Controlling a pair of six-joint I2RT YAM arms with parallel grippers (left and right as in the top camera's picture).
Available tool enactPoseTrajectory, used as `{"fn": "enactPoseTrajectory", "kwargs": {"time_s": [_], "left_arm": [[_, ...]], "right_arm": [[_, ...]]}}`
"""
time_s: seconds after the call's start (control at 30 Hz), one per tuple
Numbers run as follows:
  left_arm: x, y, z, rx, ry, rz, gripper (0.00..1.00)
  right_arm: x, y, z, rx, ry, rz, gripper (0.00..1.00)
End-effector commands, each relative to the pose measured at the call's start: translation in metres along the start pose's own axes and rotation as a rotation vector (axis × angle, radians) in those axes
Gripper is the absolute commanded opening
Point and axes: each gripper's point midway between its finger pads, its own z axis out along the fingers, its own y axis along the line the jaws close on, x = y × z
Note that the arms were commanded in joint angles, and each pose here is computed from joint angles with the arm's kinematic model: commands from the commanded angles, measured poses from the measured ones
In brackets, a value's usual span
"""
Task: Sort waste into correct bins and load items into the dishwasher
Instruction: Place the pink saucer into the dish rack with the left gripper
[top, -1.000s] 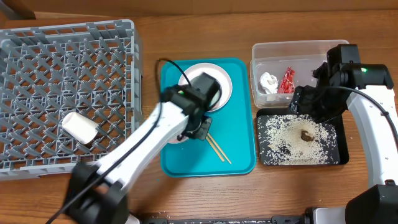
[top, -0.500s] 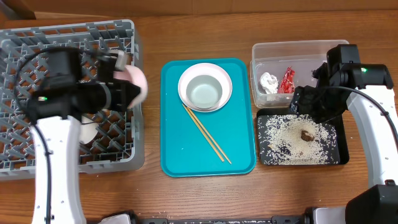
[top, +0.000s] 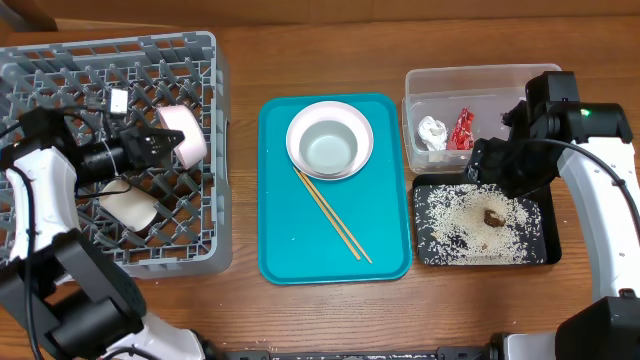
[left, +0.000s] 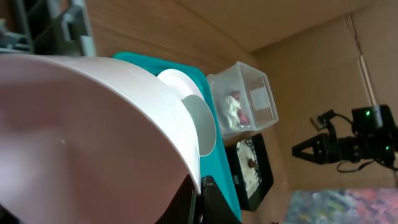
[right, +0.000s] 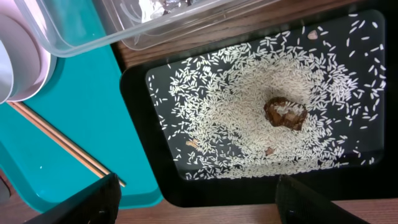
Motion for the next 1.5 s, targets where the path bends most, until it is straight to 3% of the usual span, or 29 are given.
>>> {"fn": "enactPoseTrajectory", "kwargs": {"time_s": [0.0,0.3,0.37,0.43,0.57,0.83,1.03,1.3,1.33,1.47], "left_arm": [[-0.007,0.015,-0.015,0.029,-0.061,-0.018,0.04],[-0.003,0.037,-0.033,-0.02,-0.082,-0.09,0.04],[0.0,0.04,-0.034,-0.035,-0.074,-0.1,0.08],[0.006,0.045,-0.035,-0.068,-0.05,-0.128,0.22],[0.022,0.053,-0.048,-0.123,-0.02,-0.256,0.98],[0.016,0.021,-0.068,-0.151,-0.075,-0.218,1.0],[0.036,-0.028,-0.055,-0.262,0.037,-0.132,1.0],[0.109,-0.028,0.004,-0.704,0.438,-0.136,1.0],[0.127,-0.022,0.012,-0.826,0.509,-0.109,1.0],[0.149,-0.003,0.007,-1.075,0.546,-0.106,0.95]], "right_arm": [[-0.002,0.0,-0.01,0.001,-0.039,0.001,0.81],[-0.002,0.0,-0.01,0.001,-0.04,0.001,0.81],[-0.002,0.0,-0.01,0.001,-0.04,0.001,0.81],[-0.002,0.0,-0.01,0.001,-0.039,0.001,0.81],[-0.001,0.0,-0.01,0.001,-0.037,0.001,0.81],[-0.001,0.0,-0.01,0.001,-0.036,0.002,0.81],[-0.001,0.0,-0.01,0.001,-0.037,0.001,0.81],[-0.001,0.0,-0.01,0.001,-0.037,0.001,0.81],[-0.001,0.0,-0.01,0.002,-0.034,0.002,0.81],[0.0,0.0,-0.01,0.002,-0.032,0.002,0.81]]}}
